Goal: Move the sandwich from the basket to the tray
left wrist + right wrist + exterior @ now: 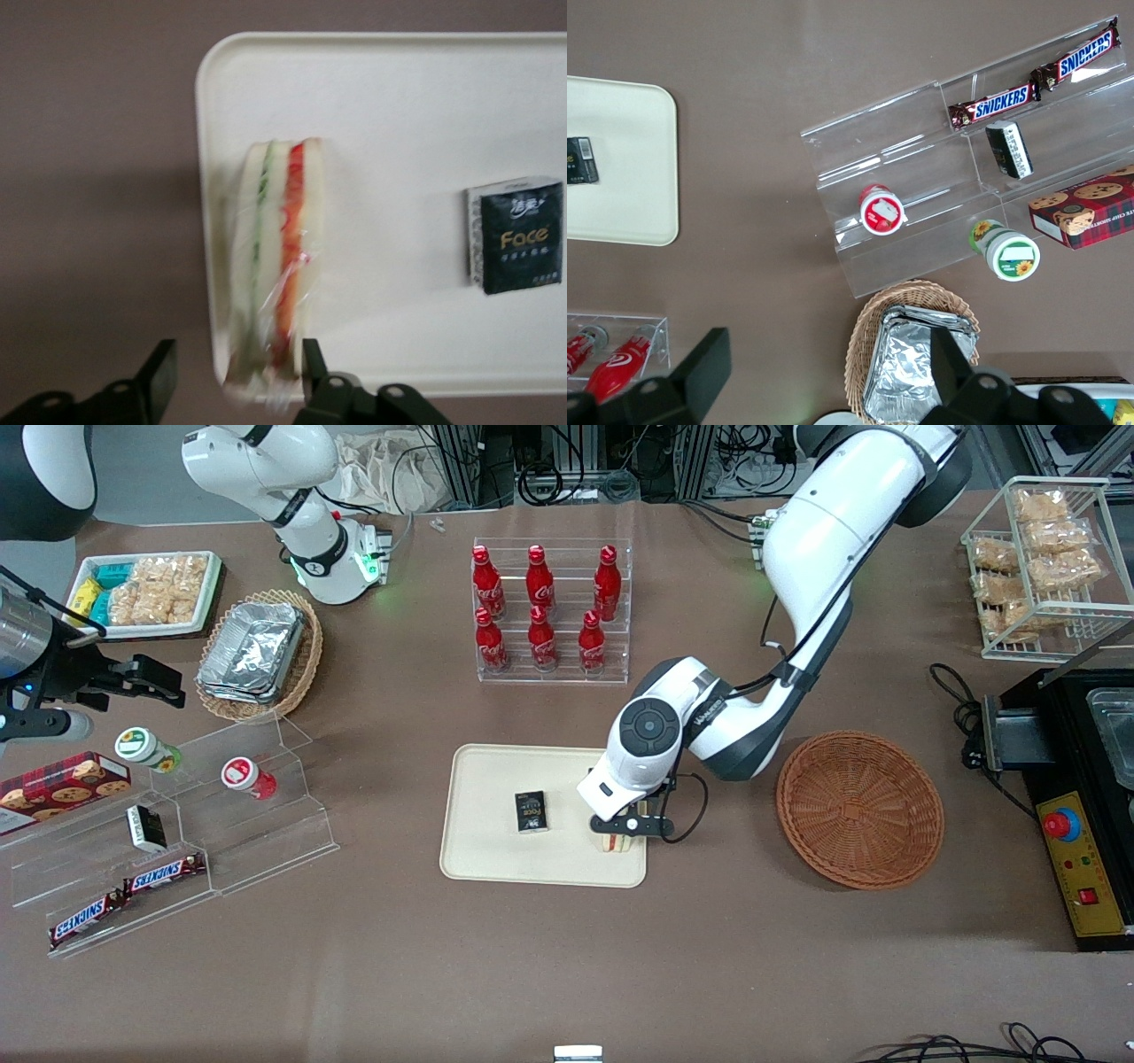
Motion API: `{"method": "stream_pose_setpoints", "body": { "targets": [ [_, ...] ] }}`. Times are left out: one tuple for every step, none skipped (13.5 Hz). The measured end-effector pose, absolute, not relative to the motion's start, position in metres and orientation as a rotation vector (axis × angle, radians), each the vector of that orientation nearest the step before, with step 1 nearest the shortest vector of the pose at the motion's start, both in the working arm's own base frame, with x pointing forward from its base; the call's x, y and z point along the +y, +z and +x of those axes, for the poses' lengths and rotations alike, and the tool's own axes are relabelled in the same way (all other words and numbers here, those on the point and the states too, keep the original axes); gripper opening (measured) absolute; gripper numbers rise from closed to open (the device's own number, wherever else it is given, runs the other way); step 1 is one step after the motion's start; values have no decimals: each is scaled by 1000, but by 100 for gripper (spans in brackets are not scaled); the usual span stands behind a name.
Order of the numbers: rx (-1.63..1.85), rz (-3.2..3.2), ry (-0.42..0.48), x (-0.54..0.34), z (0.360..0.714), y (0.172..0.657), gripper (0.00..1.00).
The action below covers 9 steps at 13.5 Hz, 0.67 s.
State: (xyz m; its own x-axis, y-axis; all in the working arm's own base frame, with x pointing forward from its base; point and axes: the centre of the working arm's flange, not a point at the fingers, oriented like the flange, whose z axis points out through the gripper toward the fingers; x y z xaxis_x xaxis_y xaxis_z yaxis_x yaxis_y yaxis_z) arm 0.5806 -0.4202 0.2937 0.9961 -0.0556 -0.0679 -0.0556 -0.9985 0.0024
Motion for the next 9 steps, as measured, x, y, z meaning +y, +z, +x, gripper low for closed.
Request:
{"method": "stream_pose_setpoints", "body": {
  "targets": [
    [-66, 3159, -108, -409, 585, 318, 82],
    [-47, 3182, -102, -396, 588, 347, 93],
    [-45, 3199, -84, -380, 590, 380, 100],
    [-52, 3212, -54, -361, 592, 413, 100],
    [-50, 3222, -24, -338, 595, 444, 100],
    [-32, 3233, -18, -312, 598, 471, 100],
    [-7, 3243, -42, -283, 599, 494, 100],
    [30, 3250, -74, -252, 598, 516, 100],
    [80, 3257, -94, -222, 596, 536, 100]
  ]
}}
